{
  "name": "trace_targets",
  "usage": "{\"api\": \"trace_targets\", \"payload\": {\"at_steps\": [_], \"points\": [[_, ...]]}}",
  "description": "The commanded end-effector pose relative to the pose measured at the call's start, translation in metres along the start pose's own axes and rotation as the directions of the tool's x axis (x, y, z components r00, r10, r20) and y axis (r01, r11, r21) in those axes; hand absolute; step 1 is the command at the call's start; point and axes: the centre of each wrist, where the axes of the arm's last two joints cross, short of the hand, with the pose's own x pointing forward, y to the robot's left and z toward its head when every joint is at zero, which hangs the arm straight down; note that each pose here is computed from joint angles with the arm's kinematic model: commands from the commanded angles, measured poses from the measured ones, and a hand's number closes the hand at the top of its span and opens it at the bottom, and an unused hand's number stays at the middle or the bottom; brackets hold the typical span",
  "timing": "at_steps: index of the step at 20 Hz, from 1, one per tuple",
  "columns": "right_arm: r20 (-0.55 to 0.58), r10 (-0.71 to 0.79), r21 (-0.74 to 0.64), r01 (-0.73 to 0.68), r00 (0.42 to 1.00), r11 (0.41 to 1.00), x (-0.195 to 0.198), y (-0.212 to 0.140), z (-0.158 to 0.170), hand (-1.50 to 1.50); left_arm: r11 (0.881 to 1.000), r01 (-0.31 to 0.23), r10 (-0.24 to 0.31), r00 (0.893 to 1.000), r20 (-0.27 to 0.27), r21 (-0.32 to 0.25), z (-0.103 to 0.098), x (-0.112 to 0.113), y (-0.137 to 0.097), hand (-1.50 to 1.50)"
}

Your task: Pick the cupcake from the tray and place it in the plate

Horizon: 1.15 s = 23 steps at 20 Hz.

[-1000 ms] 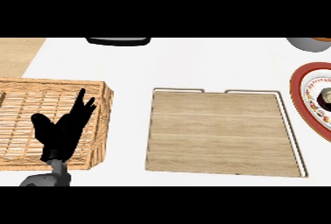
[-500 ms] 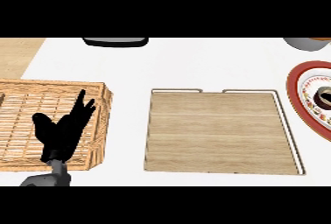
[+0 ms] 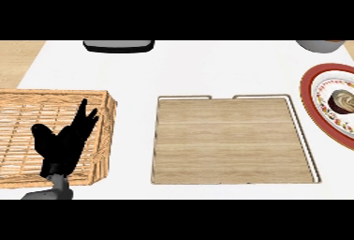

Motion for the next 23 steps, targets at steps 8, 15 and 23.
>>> {"api": "trace_targets", "payload": {"at_steps": [8,15,23], "points": [[-0.015,-0.060,0.235,0.061,0.998,0.970,-0.035,-0.089,0.052,-1.50,0.997,-0.080,0.078,0.989,-0.124,-0.010,0.010,-0.039,-0.014,0.00],[0.002,0.051,0.284,-0.050,0.999,0.958,-0.045,-0.107,0.073,-1.50,0.997,-0.080,0.077,0.985,-0.157,-0.012,0.010,-0.051,-0.016,0.00],[0.007,0.077,0.278,-0.076,0.997,0.958,-0.067,-0.103,0.096,-1.50,0.998,-0.064,0.062,0.988,-0.140,-0.010,0.007,-0.047,-0.009,0.00]]}}
